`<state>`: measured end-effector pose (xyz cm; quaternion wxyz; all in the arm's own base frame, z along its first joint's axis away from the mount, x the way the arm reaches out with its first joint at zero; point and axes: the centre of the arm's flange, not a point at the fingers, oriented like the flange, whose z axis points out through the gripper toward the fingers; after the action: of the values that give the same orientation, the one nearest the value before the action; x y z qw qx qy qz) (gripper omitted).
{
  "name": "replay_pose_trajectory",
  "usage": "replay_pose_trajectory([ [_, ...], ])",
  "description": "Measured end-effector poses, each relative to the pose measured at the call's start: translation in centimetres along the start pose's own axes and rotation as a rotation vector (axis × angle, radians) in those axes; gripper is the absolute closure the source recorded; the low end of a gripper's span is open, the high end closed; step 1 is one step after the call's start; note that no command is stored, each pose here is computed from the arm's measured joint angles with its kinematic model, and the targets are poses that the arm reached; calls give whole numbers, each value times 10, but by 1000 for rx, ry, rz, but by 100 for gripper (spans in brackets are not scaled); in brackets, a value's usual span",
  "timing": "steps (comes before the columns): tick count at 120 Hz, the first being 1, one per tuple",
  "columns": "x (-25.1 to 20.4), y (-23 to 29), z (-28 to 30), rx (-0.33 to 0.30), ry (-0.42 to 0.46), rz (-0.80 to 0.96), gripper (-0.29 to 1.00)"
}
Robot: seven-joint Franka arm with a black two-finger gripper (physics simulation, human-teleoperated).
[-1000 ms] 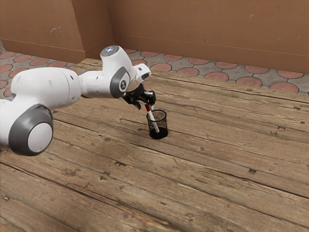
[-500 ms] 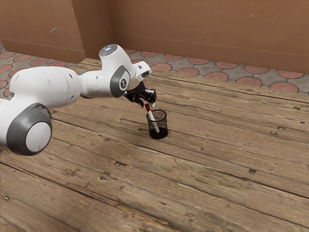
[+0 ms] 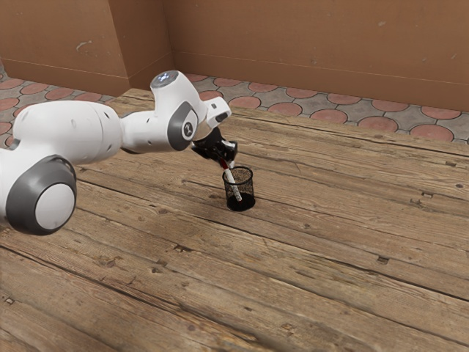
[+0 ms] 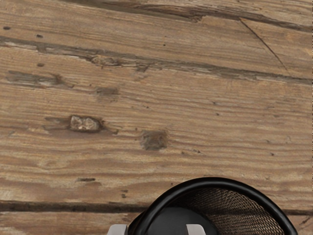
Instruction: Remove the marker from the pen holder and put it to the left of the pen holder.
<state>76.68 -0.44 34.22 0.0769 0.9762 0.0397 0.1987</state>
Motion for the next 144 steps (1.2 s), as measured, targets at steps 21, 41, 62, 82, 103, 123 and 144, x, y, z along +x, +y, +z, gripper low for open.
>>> replay_pose_trajectory([
  [21, 2, 1, -5, -17, 10, -5, 68],
  [41, 13, 9, -34, -28, 50, 8, 70],
  [62, 21, 9, -94, -32, 105, 15, 71],
  [82, 33, -79, -114, -43, 159, -134, 71],
  [103, 26, -147, -89, -112, 168, -301, 71],
  [123, 12, -190, -64, -161, 159, -400, 70],
  [144, -4, -223, -33, -231, 153, -520, 70],
])
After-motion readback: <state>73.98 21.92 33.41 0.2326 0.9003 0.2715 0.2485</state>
